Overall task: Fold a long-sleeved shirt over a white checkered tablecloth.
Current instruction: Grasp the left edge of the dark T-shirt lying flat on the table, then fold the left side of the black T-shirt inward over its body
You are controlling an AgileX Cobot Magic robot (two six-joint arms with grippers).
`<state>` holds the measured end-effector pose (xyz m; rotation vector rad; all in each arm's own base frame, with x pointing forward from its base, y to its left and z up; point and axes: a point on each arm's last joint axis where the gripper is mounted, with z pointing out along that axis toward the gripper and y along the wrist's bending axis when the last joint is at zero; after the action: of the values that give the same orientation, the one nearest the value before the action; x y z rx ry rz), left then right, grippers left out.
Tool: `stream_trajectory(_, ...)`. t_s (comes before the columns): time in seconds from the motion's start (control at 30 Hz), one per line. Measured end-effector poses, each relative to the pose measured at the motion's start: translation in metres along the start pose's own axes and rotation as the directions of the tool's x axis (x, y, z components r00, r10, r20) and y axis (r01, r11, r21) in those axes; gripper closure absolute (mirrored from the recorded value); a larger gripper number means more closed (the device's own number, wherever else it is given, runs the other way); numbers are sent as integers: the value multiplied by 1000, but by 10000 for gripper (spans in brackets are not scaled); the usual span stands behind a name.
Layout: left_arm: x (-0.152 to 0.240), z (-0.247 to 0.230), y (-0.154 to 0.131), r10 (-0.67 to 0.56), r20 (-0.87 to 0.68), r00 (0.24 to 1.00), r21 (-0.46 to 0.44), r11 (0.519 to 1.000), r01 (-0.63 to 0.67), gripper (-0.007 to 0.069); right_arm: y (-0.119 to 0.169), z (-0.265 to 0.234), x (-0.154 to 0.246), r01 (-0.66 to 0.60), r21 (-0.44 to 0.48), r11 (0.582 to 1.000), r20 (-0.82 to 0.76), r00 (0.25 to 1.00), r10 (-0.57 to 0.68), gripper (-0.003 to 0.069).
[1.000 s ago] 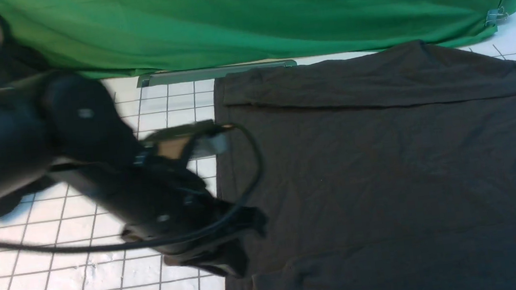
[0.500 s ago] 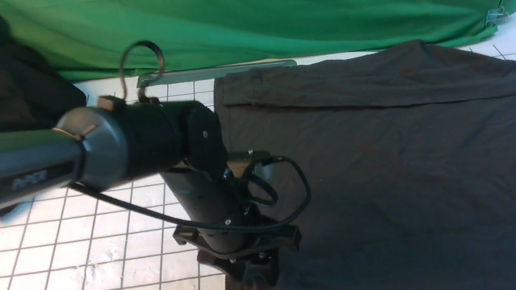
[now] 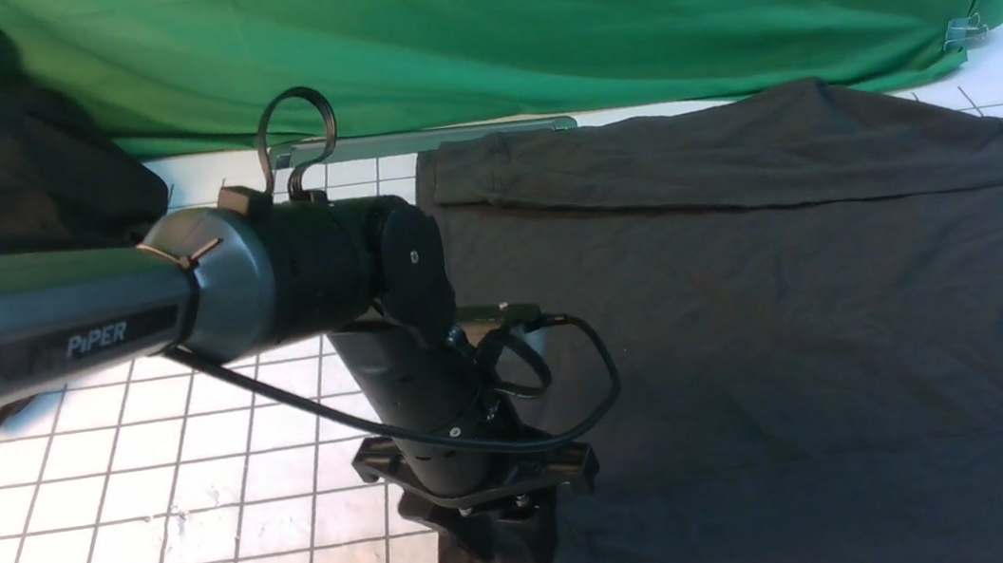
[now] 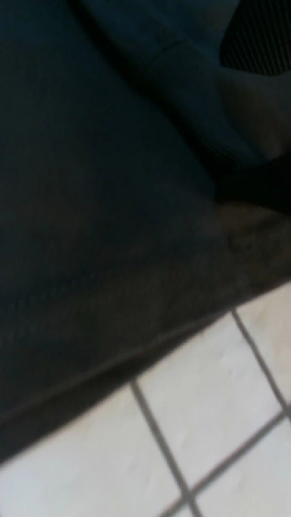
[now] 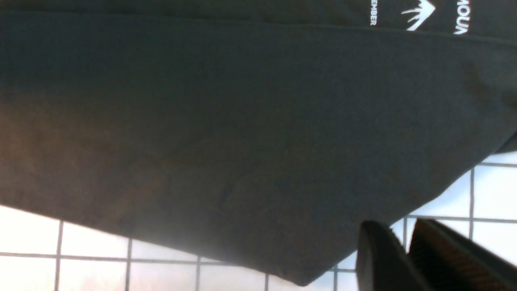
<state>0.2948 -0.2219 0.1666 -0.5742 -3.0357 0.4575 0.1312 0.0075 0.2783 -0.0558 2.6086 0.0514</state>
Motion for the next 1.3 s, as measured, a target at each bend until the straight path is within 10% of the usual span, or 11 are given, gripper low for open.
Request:
stream_trajectory(0.57,-2,6,-2,47,-7,999,33,998,-47,599,0,0,-2,0,-1,1000,17,1000,0,517)
stream_trajectory(1.0,-42,-122,-28,72,296,952,15,997,-80,609,0,0,-2,-1,-1,1000,19,1000,1,493)
stream_trajectory(1.3,-102,-122,25,-63,376,925,55,997,46,609,0,0,-1,-3,-5,1000,16,1000,3,482)
